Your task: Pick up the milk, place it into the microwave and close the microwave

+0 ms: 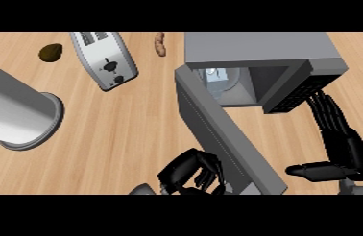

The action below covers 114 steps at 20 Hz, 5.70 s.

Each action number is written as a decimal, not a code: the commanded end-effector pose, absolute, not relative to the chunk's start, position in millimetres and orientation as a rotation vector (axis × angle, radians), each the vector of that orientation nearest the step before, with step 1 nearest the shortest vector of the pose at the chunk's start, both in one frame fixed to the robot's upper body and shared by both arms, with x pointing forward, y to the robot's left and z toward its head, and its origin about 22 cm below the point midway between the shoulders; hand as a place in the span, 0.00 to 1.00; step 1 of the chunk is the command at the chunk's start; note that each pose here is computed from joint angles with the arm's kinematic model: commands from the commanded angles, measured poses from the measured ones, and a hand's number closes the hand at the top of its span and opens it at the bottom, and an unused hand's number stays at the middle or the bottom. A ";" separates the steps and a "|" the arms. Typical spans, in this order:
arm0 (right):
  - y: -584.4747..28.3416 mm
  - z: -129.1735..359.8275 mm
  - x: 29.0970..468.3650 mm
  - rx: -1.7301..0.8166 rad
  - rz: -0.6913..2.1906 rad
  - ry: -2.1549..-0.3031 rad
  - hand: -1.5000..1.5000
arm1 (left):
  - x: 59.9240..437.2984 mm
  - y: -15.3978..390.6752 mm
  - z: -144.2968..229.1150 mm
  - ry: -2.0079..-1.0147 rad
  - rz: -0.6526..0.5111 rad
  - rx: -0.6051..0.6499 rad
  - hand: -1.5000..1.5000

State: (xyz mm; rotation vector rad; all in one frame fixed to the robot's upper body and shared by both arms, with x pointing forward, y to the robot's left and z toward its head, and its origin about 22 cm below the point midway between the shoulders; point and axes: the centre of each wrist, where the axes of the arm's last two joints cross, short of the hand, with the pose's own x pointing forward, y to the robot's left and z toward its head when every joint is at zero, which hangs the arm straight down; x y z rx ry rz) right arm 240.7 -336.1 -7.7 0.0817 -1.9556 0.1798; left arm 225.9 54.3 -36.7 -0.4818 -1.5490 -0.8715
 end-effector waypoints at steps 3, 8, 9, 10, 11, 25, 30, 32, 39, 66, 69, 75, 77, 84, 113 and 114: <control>-365.8 24.9 231.8 0.165 0.172 -1.974 0.00 | 212.2 11.0 -28.9 -1.559 -0.870 -0.432 1.00; -361.0 40.0 242.7 0.243 0.190 -1.988 0.00 | 222.8 7.1 -34.1 -1.600 -0.734 -0.357 1.00; -356.1 43.9 241.0 0.266 0.214 -2.002 0.00 | 231.2 3.4 -20.1 -1.626 -0.686 -0.349 1.00; -351.2 49.8 242.0 0.298 0.201 -2.001 0.00 | 232.0 2.9 -19.0 -1.643 -0.662 -0.369 1.00; -363.6 58.9 248.0 0.276 0.208 -2.020 0.00 | 232.8 2.1 -18.2 -1.647 -0.630 -0.350 1.00; -343.8 102.1 259.1 0.584 0.420 -2.025 0.00 | 292.2 -7.8 22.5 -1.764 -0.432 -0.215 1.00; -343.2 115.3 266.6 0.618 0.433 -2.034 0.00 | 318.2 -9.9 42.2 -1.749 -0.372 -0.166 1.00; -347.2 112.8 262.6 0.640 0.426 -2.022 0.00 | 325.3 -7.4 46.4 -1.740 -0.301 -0.153 1.00; -344.4 129.8 267.7 0.680 0.443 -2.029 0.00 | 343.3 0.4 58.8 -1.789 -0.131 -0.200 1.00; -359.2 173.6 275.6 0.686 0.466 -2.062 0.00 | 354.0 7.0 49.4 -1.853 -0.032 -0.234 1.00; -359.7 179.7 275.0 0.704 0.478 -2.067 0.00 | 354.5 6.0 50.9 -1.858 -0.023 -0.231 1.00; -363.1 183.2 277.0 0.695 0.471 -2.058 0.00 | 354.7 6.4 48.6 -1.880 -0.017 -0.231 1.00; -364.6 186.5 276.3 0.690 0.484 -2.044 0.00 | 356.4 6.2 50.2 -1.872 -0.011 -0.244 1.00; -363.8 192.5 278.7 0.712 0.476 -2.056 0.00 | 356.4 4.3 51.2 -1.887 -0.011 -0.257 1.00; -363.8 213.0 282.0 0.894 0.607 -1.995 0.00 | 353.2 2.1 37.9 -1.921 -0.107 -0.244 1.00; -362.0 210.7 281.0 0.913 0.604 -1.993 0.00 | 355.7 6.5 33.6 -1.907 -0.090 -0.197 1.00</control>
